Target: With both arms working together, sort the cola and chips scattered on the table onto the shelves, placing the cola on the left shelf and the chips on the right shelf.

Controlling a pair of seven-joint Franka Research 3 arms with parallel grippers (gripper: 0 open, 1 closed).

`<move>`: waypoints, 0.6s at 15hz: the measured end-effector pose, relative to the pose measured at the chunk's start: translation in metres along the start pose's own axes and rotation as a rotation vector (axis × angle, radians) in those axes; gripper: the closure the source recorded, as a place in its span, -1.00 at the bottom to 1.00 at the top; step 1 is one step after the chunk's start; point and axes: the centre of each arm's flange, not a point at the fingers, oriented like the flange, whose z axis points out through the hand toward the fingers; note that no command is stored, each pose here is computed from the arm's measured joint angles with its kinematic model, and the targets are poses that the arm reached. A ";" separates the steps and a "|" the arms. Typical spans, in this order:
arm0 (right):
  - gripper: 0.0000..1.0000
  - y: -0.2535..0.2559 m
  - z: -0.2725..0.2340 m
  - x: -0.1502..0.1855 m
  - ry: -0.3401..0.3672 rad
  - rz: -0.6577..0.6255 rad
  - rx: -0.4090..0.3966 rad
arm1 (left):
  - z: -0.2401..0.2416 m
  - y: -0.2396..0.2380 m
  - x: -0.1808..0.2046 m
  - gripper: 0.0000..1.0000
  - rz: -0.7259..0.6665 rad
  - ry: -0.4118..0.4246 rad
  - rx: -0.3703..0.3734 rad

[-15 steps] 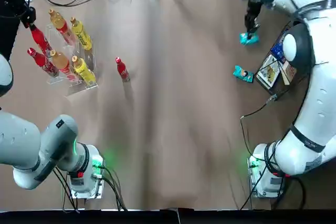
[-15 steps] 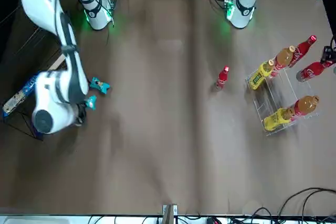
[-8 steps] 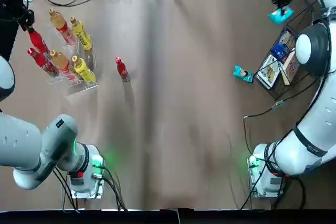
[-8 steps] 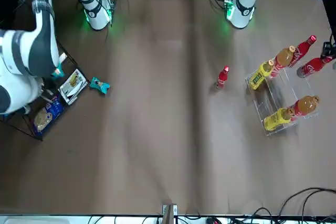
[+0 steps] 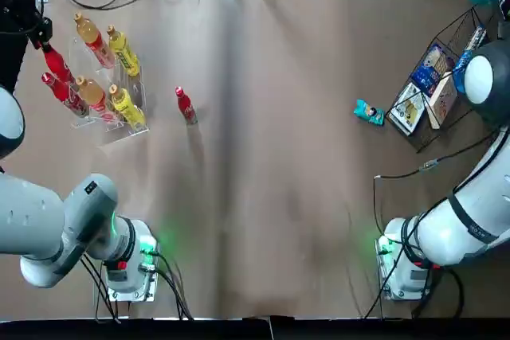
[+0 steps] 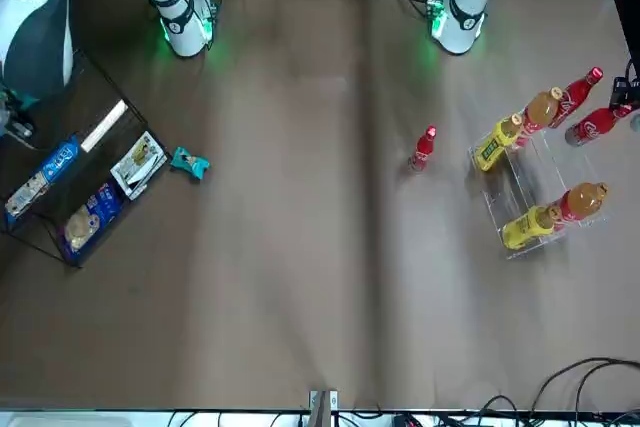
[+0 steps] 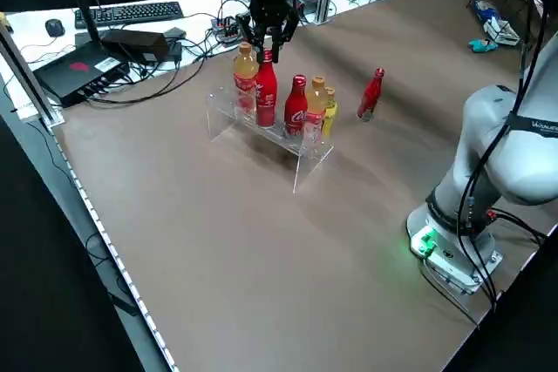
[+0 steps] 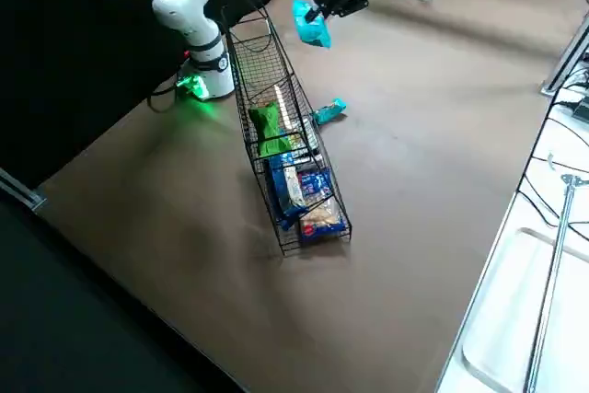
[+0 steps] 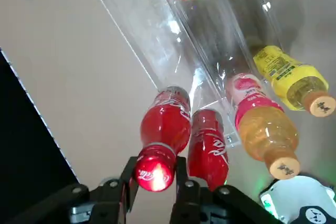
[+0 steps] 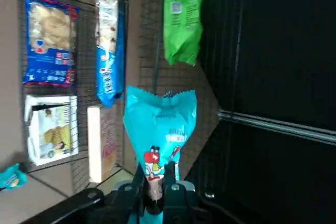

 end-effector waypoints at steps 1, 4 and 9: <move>0.68 0.005 0.004 0.005 -0.005 -0.002 -0.007 | 0.000 0.001 -0.001 0.36 0.000 0.002 0.003; 0.68 0.021 0.041 0.038 -0.065 0.023 -0.019 | 0.000 0.004 -0.001 0.36 -0.005 0.027 0.006; 0.68 0.009 0.074 0.051 -0.105 0.002 -0.053 | 0.012 0.009 0.007 0.36 -0.034 0.089 -0.079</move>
